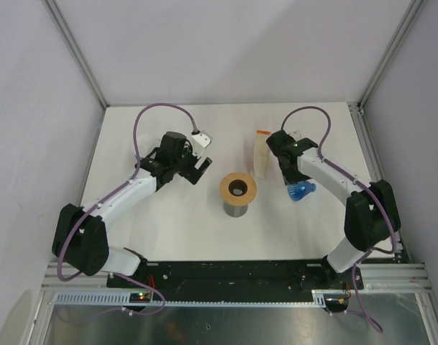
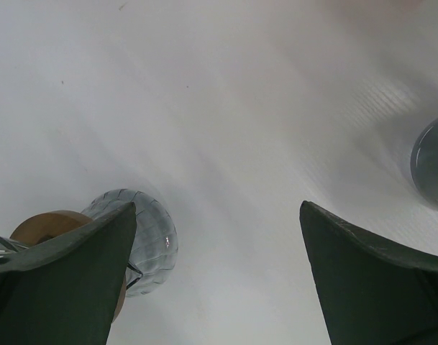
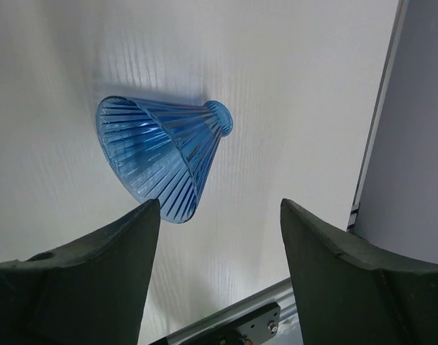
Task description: Place the coffee filter in the dripper
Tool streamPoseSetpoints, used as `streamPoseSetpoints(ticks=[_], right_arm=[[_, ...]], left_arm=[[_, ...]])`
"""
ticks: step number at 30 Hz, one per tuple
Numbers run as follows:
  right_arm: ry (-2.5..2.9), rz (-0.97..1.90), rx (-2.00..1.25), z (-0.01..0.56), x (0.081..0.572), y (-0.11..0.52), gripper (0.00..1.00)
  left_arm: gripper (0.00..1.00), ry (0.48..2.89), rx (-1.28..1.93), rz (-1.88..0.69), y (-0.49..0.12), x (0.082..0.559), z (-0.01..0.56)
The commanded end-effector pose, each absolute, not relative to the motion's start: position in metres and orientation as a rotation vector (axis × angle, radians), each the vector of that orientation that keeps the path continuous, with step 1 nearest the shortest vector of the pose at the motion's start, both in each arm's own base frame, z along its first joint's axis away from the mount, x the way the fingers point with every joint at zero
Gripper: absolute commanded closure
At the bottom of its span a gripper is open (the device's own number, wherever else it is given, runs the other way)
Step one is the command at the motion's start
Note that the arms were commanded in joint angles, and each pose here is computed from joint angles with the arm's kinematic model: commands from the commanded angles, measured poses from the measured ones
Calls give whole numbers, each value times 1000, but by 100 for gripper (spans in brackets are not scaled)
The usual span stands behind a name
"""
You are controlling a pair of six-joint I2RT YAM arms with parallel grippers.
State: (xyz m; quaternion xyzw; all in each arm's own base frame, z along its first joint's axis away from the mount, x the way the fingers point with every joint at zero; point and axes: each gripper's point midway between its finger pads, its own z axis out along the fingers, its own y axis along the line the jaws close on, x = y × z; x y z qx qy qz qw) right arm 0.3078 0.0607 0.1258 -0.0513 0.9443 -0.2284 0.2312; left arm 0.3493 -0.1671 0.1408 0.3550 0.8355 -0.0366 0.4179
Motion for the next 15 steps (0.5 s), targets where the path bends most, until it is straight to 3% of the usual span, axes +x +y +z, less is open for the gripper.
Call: streamPoseSetpoints(ticks=[1,4,9,13,15], right_arm=[[2551,-735,-100,118,320,54,32],[2609,-773,-140,95,320,51,42],[2637,-837,-170,73,323,47,69],[2633,-831,-171,74,324,48,92],[2617,-821,-153,83,323,47,98]], left_arm=[[0,2035,892,-82,-172,358,161],[0,2033,893,-80,-172,358,162],[0,2037,894,-78,-172,358,160],[0,2034,895,-78,-172,358,161],[0,2035,896,-78,-172,358,161]])
